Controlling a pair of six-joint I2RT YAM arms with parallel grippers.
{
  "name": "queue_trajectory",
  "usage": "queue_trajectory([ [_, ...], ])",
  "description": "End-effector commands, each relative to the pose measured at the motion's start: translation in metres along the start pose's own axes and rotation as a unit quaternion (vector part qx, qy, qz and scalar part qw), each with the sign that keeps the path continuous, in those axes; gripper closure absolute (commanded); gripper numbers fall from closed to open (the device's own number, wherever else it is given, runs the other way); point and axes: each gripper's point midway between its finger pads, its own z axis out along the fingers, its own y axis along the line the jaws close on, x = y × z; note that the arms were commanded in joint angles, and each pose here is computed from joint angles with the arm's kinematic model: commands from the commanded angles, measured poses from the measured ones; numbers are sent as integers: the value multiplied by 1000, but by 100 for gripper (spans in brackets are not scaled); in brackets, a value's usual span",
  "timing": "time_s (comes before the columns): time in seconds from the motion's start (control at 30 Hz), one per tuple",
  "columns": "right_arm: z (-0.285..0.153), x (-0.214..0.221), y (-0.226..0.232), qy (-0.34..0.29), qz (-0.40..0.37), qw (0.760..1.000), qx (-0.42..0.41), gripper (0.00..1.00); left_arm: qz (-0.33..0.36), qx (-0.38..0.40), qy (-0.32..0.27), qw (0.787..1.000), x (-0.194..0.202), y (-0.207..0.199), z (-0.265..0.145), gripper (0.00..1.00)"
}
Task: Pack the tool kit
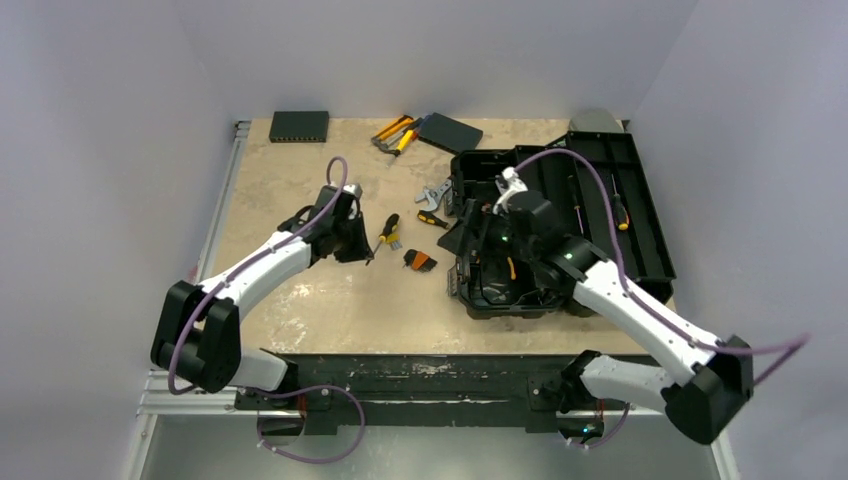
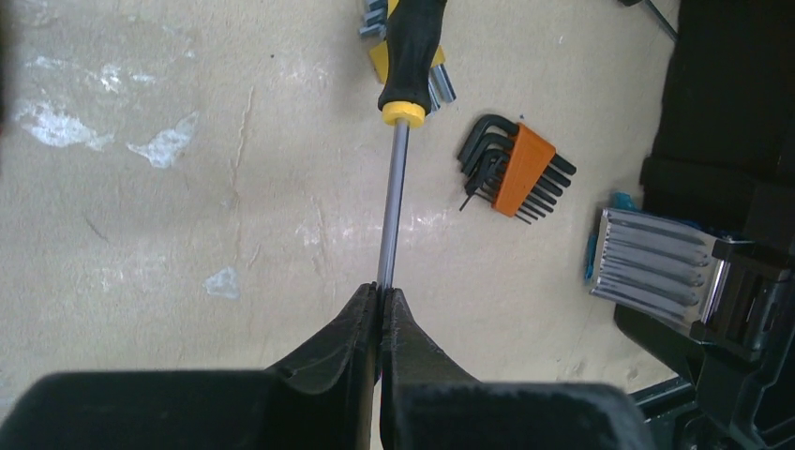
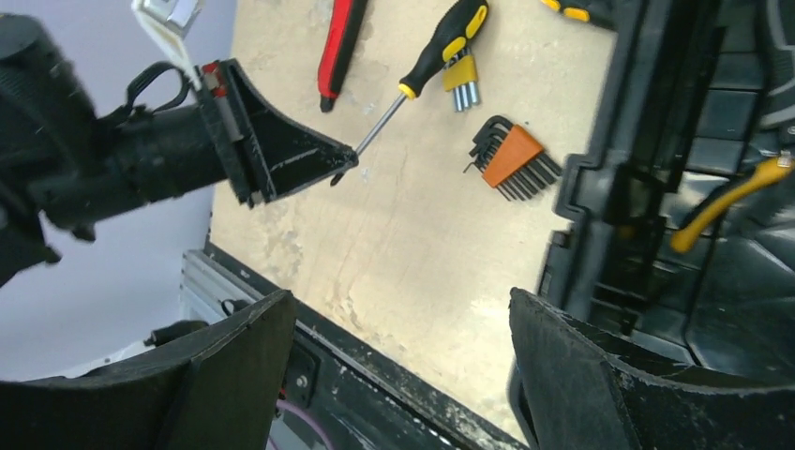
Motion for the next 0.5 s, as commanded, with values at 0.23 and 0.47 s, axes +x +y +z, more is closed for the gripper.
queue_trajectory([
  [0.23,86,-5,49,-76,112,982,134,21,-16,44,-33,998,19,-1,-12,100],
  [0.47,151,21,40,-57,173,966,184,23,-26,49,-36,998,34,6,-10,100],
])
